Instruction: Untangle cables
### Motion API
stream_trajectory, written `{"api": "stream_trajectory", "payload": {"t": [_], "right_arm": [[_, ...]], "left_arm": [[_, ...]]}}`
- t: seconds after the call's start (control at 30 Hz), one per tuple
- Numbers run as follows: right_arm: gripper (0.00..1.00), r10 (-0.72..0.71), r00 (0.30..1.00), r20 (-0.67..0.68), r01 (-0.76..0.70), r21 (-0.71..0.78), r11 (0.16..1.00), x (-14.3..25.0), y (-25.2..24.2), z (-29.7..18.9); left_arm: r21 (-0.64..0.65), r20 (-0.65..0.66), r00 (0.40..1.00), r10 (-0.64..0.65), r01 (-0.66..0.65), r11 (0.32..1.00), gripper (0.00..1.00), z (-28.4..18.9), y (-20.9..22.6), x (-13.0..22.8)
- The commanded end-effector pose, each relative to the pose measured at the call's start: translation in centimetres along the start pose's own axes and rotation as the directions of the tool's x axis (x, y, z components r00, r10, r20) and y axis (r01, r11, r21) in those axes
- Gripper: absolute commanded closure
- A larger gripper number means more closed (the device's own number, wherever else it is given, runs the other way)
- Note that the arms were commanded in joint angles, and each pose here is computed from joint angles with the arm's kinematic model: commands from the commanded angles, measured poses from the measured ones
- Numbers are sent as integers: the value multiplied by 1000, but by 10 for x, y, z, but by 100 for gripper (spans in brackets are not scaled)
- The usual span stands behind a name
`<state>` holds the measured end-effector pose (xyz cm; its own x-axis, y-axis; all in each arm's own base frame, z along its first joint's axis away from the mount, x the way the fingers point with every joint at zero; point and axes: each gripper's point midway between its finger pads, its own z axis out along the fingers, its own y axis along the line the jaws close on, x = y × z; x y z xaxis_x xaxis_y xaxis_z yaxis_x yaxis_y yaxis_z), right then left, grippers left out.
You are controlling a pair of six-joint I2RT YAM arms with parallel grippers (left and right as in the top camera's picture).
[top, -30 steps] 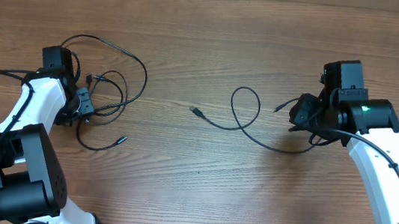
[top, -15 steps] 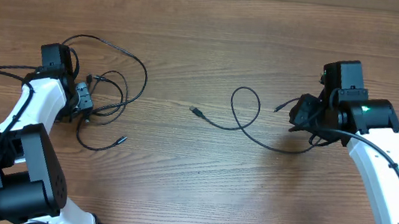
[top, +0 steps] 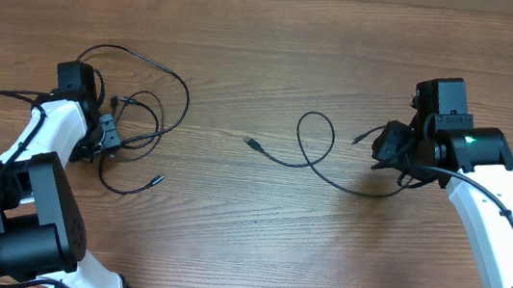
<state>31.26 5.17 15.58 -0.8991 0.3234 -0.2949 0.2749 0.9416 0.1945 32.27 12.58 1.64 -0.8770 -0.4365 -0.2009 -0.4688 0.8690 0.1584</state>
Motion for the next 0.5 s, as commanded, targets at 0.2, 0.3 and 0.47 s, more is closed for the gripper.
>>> {"api": "stream_trajectory", "payload": {"t": [0.2,0.3,0.47], "right_arm": [[49,-7,1000,21,7,1,1000,-6,1,-4],[49,-7,1000,21,7,1,1000,-6,1,-4],[49,-7,1000,22,7,1,1000,-6,1,-4]], "left_arm": [[-100,-33,999,-29,25,995,54,6,17,12],[-107,-53,998,-45,39,994,55,6,18,17],[-113,-73,996,-56,48,992,54,9,19,26]]}}
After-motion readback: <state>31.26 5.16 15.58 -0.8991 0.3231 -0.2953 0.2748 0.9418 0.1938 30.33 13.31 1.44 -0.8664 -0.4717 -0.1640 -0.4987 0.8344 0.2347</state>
